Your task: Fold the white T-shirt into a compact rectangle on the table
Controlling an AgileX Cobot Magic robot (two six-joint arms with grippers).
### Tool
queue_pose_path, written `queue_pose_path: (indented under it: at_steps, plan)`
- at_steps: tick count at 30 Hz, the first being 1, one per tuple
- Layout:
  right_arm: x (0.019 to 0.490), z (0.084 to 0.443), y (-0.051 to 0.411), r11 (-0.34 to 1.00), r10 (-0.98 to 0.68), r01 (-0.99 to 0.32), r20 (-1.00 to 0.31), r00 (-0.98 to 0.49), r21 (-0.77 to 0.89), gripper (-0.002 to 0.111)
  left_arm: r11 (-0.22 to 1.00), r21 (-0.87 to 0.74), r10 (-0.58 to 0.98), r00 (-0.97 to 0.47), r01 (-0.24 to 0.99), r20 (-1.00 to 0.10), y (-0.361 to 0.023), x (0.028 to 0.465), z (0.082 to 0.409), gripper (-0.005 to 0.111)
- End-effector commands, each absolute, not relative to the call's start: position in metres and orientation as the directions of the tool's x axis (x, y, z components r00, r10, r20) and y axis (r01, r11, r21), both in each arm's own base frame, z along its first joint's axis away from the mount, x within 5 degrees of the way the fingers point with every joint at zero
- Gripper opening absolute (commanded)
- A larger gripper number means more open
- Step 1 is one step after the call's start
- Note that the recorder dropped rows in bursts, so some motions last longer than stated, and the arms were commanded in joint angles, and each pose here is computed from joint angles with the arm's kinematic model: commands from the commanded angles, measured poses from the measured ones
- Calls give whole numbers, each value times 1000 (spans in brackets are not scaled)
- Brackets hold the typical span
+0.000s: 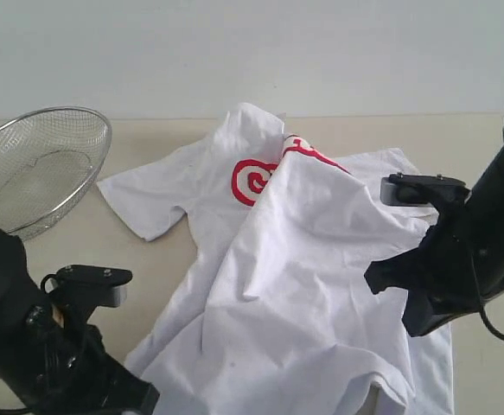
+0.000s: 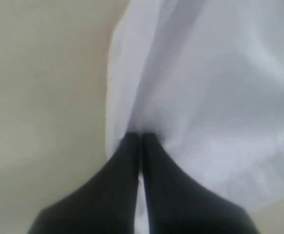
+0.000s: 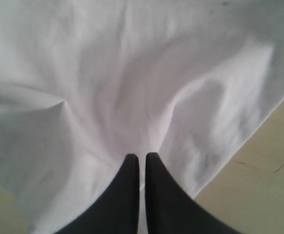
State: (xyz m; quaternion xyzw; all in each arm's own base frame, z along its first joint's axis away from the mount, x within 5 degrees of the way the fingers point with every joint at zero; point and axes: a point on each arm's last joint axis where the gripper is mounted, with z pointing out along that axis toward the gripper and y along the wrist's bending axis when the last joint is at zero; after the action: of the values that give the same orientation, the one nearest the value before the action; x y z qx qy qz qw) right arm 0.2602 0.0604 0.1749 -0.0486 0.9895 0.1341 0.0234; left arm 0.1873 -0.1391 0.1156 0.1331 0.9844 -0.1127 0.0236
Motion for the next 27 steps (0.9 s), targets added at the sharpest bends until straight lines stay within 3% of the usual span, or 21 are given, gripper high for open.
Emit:
queue_pose_path:
  at_steps: [1, 12, 27]
  plan:
    - [256, 173, 58, 964, -97, -100, -25, -995, 247, 0, 919, -252, 291, -953, 302, -84, -137, 177, 133, 4]
    - [239, 156, 54, 973, -75, -62, 49, -996, 224, 0, 895, -287, 278, -930, 342, -241, -134, 172, 170, 4]
    - [229, 136, 58, 962, -36, -17, 65, -997, 272, 0, 883, -311, 274, -925, 350, -264, -138, 176, 179, 4]
